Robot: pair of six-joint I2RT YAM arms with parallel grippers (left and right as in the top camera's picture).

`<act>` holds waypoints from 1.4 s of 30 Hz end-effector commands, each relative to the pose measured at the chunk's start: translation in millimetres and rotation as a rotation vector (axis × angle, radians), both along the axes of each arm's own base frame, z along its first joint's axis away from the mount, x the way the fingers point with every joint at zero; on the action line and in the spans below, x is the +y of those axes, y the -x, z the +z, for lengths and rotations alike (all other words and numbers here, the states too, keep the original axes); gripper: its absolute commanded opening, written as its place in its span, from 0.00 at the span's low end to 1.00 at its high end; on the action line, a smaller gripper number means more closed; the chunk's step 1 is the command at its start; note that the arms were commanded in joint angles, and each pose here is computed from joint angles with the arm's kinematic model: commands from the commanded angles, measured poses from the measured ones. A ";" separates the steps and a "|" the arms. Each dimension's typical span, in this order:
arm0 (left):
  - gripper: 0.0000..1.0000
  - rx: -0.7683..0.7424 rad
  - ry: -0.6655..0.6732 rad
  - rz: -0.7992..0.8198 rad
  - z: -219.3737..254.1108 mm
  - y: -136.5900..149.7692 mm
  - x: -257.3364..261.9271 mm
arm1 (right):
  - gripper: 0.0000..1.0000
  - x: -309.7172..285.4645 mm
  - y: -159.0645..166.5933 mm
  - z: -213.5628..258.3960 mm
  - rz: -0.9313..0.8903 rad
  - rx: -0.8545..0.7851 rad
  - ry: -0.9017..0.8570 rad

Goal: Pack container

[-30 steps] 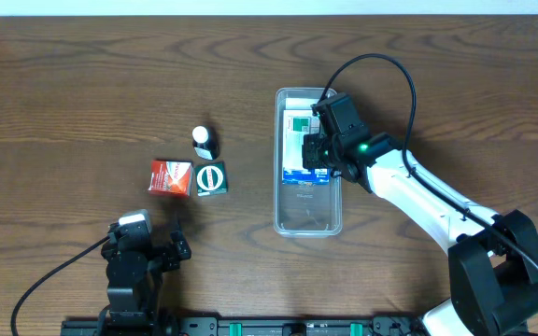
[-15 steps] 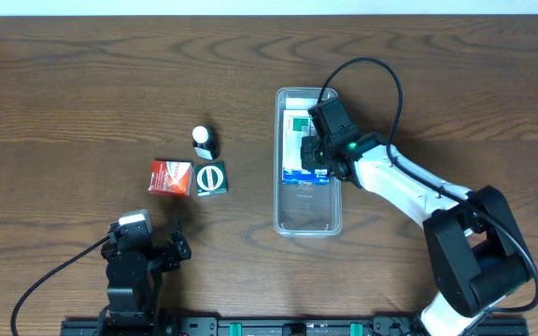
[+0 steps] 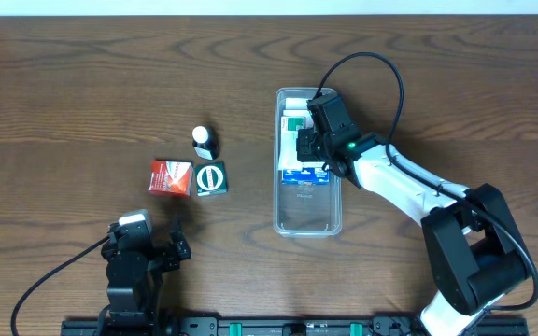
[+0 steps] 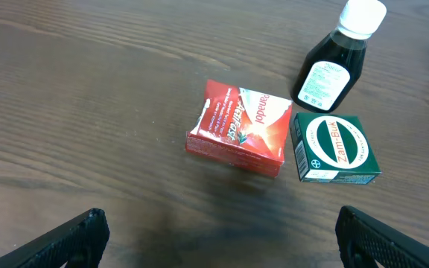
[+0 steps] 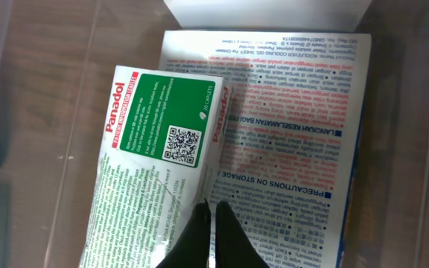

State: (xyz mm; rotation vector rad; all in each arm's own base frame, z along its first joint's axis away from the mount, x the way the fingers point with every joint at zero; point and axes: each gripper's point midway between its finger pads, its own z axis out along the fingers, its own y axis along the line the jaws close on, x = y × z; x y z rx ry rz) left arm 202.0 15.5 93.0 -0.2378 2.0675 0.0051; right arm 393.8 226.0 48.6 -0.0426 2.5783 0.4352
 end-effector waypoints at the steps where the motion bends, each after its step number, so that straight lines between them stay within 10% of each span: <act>1: 0.98 0.007 -0.017 -0.001 -4.2 0.2 1.6 | 0.04 7.4 -2.0 1.5 0.011 -0.004 -0.025; 12: 0.98 0.007 -0.017 -0.001 -4.2 0.2 1.6 | 0.19 8.3 -7.9 12.3 0.020 -0.037 -0.049; 33: 0.98 0.007 -0.017 -0.001 -4.2 0.2 1.6 | 0.01 20.4 70.6 36.6 0.223 0.121 -0.023; 42: 0.98 0.007 -0.017 -0.001 -4.2 0.2 1.6 | 0.18 4.8 59.4 85.4 0.196 -0.008 -0.056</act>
